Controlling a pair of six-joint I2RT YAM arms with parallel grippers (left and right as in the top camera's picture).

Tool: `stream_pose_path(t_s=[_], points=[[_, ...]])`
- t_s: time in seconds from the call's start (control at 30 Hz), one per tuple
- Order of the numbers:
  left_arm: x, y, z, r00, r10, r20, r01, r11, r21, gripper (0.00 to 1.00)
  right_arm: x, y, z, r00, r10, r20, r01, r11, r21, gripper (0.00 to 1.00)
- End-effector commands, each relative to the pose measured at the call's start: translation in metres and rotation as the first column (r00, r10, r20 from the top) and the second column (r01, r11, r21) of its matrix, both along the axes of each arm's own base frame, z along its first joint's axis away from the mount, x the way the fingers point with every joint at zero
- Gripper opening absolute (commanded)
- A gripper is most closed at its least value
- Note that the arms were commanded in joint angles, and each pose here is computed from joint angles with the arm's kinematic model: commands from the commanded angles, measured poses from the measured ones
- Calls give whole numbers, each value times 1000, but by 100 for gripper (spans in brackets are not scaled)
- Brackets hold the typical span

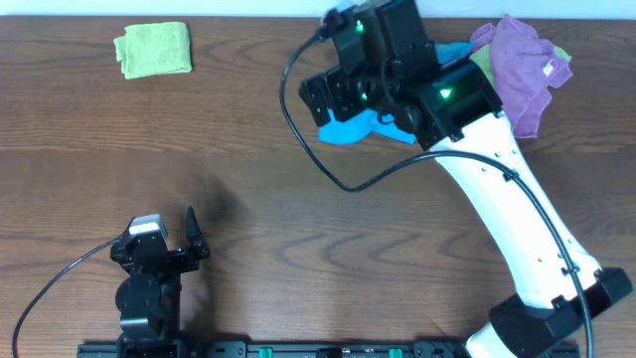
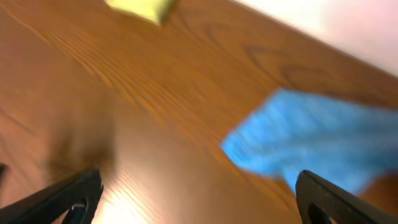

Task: Fold the cloth
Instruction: 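Pull the blue cloth left off the pile with the right gripper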

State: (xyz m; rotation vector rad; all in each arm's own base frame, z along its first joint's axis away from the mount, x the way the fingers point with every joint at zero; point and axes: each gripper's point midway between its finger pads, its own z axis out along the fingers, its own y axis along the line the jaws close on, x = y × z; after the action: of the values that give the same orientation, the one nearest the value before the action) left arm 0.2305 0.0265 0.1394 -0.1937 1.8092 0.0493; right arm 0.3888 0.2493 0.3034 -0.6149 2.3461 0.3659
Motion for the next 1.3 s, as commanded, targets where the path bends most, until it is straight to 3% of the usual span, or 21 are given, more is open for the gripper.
stream_pose_path(t_s=[0.0,0.17,0.3,0.43,0.53,0.6,0.67,0.73,1.0,1.27], points=[[-1,4,-13,999,19,-29,-19,1000,9,95,6,-39,1,992,-119,51,126,982,-143,99],[-1,4,-13,999,19,-29,-19,1000,9,96,1,-101,-47,939,-339,-59,300,891,-340,96],[-1,4,-13,999,19,-29,-19,1000,9,95,-1,-127,-108,875,-443,-197,347,856,-383,86],[-1,4,-13,999,19,-29,-19,1000,8,95,0,-144,-157,842,-480,-247,362,841,-402,79],[-1,4,-13,999,19,-29,-19,1000,9,95,6,-143,-188,839,-466,-283,365,866,-342,62],[-1,4,-13,999,19,-29,-19,1000,9,95,13,-142,-200,840,-462,-284,376,874,-308,42],[-1,4,-13,999,19,-29,-19,1000,9,95,22,-141,-208,844,-464,-271,386,874,-293,15],[-1,4,-13,999,19,-28,-19,1000,9,95,33,-138,-215,849,-464,-252,394,875,-281,2],[-1,4,-13,999,19,-29,-19,1000,8,95,62,-129,-256,845,-476,-243,421,873,-247,2],[-1,4,-13,999,19,-29,-19,1000,9,95,119,-89,-222,896,-423,-139,432,901,46,2]])
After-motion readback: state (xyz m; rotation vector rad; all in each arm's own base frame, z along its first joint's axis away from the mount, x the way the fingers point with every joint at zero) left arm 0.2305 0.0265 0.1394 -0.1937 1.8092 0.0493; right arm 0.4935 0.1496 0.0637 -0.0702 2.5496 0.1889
